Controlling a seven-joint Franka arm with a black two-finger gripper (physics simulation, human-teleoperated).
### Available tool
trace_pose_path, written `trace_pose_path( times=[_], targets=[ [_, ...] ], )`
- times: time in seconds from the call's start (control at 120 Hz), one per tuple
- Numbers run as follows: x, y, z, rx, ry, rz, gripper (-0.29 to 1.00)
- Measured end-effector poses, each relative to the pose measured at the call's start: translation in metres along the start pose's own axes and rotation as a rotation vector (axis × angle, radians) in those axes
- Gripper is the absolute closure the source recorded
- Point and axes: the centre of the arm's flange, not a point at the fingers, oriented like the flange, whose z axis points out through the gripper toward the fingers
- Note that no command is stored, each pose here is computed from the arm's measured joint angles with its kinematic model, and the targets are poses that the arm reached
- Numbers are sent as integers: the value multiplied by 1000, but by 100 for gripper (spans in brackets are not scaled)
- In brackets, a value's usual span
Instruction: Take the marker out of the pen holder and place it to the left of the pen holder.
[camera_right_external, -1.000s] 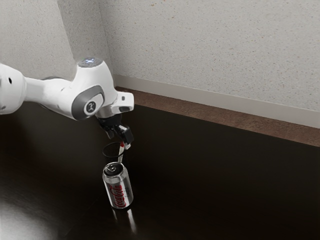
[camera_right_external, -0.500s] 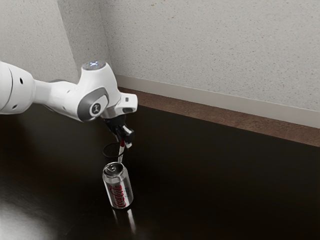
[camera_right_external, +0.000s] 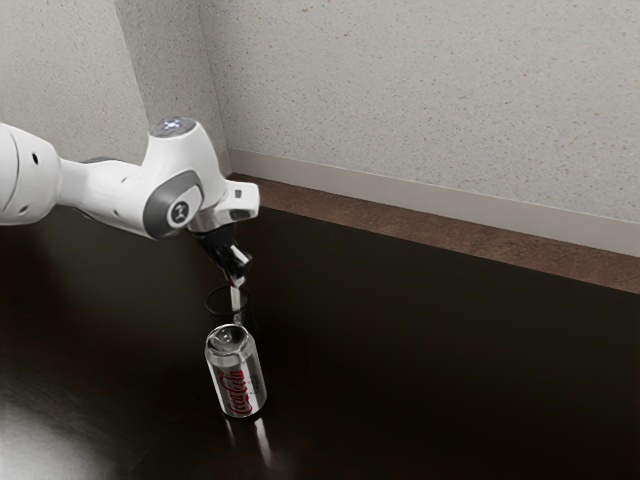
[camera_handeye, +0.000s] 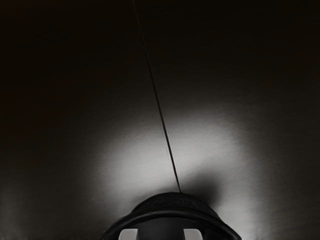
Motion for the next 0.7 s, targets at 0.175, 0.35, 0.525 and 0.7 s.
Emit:
trace_pose_path(
  times=[0.175, 0.35, 0.525, 0.7],
  targets=[
    [0, -4, -9, 12, 13, -5, 73],
    [-9, 5, -87, 49, 91, -2, 77],
    [-31, -20, -123, 65, 61, -66, 78],
    [-71, -107, -84, 44, -112, -245, 79]
  ],
)
